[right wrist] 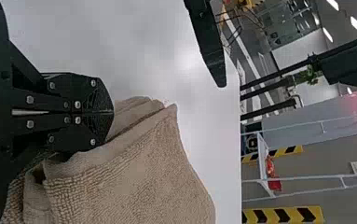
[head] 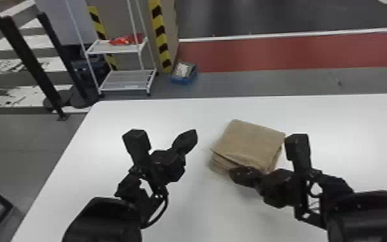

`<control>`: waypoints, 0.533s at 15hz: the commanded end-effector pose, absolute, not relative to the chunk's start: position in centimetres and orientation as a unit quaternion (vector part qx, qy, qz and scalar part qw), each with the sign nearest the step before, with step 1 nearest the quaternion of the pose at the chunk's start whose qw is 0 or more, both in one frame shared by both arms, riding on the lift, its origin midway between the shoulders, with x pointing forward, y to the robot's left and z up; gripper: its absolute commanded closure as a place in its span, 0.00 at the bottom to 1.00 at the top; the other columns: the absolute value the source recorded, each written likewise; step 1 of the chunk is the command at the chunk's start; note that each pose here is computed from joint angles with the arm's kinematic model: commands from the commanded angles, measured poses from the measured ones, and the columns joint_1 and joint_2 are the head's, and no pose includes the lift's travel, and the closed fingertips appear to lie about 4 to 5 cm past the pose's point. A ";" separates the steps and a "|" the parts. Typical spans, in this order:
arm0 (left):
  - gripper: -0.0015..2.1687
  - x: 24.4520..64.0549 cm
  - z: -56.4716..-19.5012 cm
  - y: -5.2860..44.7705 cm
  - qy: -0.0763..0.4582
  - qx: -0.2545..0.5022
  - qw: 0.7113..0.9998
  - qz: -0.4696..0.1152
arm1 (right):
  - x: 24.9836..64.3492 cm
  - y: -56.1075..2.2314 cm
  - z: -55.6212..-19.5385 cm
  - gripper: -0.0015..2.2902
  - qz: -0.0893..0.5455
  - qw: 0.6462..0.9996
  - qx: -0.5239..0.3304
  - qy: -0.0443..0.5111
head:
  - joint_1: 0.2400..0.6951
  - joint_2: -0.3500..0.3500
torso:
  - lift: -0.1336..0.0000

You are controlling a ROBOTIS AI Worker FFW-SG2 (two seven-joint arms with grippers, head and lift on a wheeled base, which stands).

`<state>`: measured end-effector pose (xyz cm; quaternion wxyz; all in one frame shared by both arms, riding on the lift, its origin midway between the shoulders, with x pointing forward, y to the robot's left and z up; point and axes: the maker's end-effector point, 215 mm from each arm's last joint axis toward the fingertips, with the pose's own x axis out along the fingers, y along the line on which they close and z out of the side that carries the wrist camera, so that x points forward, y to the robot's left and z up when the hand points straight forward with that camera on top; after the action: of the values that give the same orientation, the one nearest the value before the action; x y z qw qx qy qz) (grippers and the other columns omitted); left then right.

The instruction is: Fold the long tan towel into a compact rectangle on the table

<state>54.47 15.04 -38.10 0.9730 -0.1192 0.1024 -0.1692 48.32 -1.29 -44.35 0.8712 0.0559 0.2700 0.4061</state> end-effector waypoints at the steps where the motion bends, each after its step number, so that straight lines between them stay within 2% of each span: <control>1: 0.90 54.4 -38.1 14.7 0.103 -0.119 0.972 -0.172 | 48.5 -2.5 -44.7 0.88 0.394 0.876 0.062 0.272 | 1.00 0.71 | 0.08; 8: 0.90 54.1 -38.3 14.2 0.104 -0.120 0.972 -0.175 | 49.7 -10.3 -45.1 0.88 0.326 0.898 0.101 0.276 | 1.00 0.61 | 0.08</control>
<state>54.09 14.59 -38.31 0.9721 -0.1198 0.1048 -0.1723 49.42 -8.95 -45.20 0.8943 0.0937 0.2773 0.3385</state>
